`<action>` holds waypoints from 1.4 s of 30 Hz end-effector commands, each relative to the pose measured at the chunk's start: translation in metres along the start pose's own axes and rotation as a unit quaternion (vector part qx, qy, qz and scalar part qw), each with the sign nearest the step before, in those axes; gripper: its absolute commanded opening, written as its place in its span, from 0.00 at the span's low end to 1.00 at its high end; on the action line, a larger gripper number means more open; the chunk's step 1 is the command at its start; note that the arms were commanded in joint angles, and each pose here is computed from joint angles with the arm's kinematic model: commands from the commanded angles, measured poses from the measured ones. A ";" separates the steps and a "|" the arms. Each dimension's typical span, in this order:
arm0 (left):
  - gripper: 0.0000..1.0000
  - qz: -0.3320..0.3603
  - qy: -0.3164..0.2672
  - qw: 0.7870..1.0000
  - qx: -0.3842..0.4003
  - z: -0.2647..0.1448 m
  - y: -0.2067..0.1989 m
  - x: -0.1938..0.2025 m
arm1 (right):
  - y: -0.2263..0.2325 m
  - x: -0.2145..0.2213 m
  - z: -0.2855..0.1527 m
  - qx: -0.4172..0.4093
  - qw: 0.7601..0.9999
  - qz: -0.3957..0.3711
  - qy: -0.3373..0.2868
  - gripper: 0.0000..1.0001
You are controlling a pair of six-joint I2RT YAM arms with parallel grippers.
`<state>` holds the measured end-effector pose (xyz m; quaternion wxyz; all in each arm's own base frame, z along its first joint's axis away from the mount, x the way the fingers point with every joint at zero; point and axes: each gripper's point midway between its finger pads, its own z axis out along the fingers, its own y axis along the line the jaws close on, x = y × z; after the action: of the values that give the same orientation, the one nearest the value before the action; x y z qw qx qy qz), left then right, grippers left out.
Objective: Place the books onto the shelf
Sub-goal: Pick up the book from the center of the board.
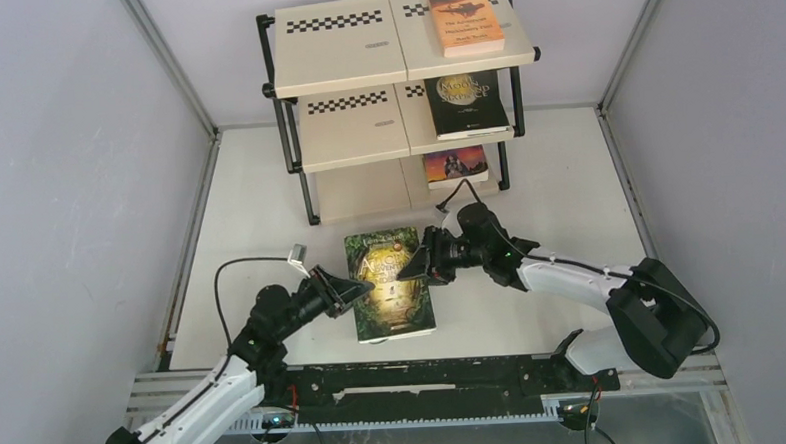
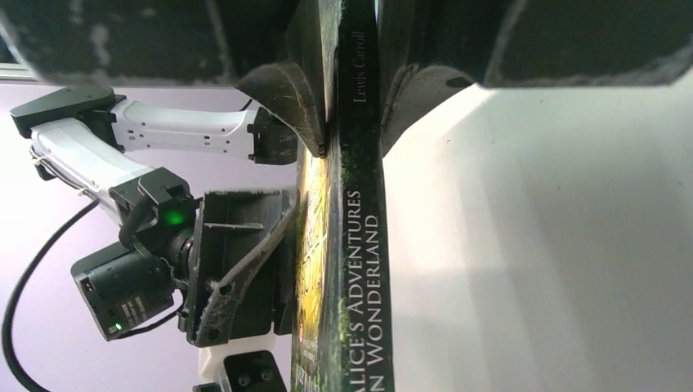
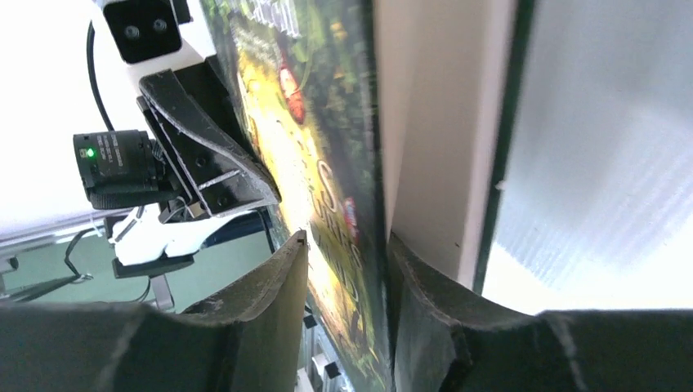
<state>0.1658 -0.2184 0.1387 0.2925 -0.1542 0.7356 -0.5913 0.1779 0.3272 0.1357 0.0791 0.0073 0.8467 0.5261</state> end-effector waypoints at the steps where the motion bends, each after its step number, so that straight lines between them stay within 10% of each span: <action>1: 0.28 0.015 0.006 1.000 0.011 -0.004 0.000 0.005 | 0.003 -0.016 -0.016 0.009 0.999 -0.030 -0.043 0.47; 17: 0.00 0.016 0.011 1.000 0.017 0.001 -0.004 0.004 | -0.011 -0.024 -0.028 0.041 0.997 -0.033 -0.064 0.48; 42: 0.00 -0.065 -0.123 0.987 0.074 -0.002 -0.048 -0.050 | -0.030 -0.030 -0.088 0.041 0.981 -0.037 -0.187 0.57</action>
<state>0.1909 -0.2027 0.1458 0.3226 -0.2466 0.7059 -0.5804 0.1915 0.2357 0.1301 0.2079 0.0686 0.8666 0.4485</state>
